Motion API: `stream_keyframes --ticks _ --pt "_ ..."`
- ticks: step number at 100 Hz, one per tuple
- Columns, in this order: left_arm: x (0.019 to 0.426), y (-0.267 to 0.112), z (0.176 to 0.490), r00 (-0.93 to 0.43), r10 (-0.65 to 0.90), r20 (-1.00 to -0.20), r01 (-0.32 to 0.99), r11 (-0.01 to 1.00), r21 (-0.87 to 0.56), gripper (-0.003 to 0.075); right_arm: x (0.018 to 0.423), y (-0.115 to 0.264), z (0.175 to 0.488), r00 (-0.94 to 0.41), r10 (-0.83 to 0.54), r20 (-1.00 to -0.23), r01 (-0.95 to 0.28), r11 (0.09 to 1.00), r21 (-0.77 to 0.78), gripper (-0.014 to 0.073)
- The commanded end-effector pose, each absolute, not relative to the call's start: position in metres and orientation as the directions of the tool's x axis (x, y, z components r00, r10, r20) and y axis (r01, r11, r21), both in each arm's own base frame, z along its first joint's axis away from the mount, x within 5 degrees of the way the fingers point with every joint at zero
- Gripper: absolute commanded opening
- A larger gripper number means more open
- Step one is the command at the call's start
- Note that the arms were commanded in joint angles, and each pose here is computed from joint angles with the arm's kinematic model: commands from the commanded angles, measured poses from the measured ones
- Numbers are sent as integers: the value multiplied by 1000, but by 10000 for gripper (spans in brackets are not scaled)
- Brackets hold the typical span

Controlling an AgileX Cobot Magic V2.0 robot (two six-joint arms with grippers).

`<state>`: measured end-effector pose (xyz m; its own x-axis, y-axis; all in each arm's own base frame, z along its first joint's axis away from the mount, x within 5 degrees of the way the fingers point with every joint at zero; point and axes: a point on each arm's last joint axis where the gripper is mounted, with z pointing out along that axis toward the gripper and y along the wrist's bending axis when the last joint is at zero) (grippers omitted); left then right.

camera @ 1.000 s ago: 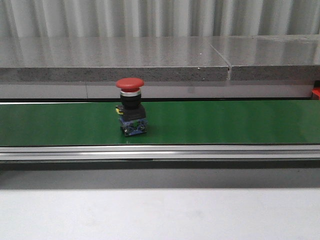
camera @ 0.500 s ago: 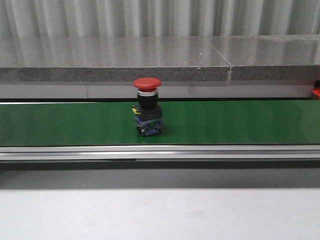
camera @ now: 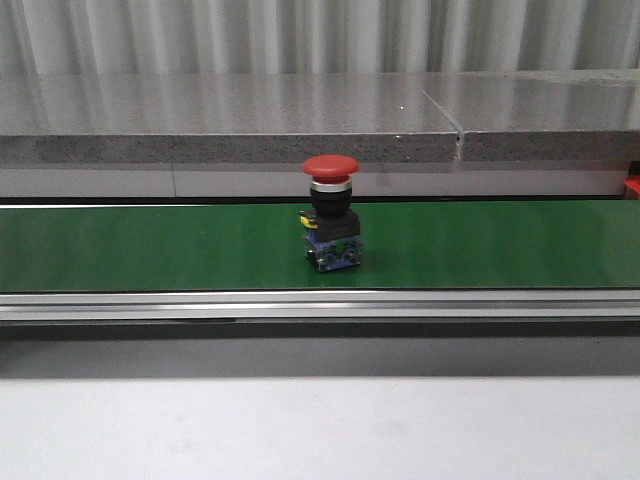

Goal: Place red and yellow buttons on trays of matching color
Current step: 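Carry the yellow button into the yellow tray and open the right gripper, then lower the right gripper onto the red button on the belt and grasp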

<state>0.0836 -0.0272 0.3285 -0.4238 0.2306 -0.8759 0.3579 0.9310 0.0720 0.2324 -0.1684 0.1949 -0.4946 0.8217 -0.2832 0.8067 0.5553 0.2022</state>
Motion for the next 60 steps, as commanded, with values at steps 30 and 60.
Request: stream_keyframes --ticks 30,60 --pt "86 -29 342 -354 187 -916 350 935 55 -21 235 -172 212 -471 803 -365 792 567 226 593" --pt "86 -29 342 -354 187 -916 350 935 55 -21 225 -165 246 -432 770 -469 769 586 254 593"
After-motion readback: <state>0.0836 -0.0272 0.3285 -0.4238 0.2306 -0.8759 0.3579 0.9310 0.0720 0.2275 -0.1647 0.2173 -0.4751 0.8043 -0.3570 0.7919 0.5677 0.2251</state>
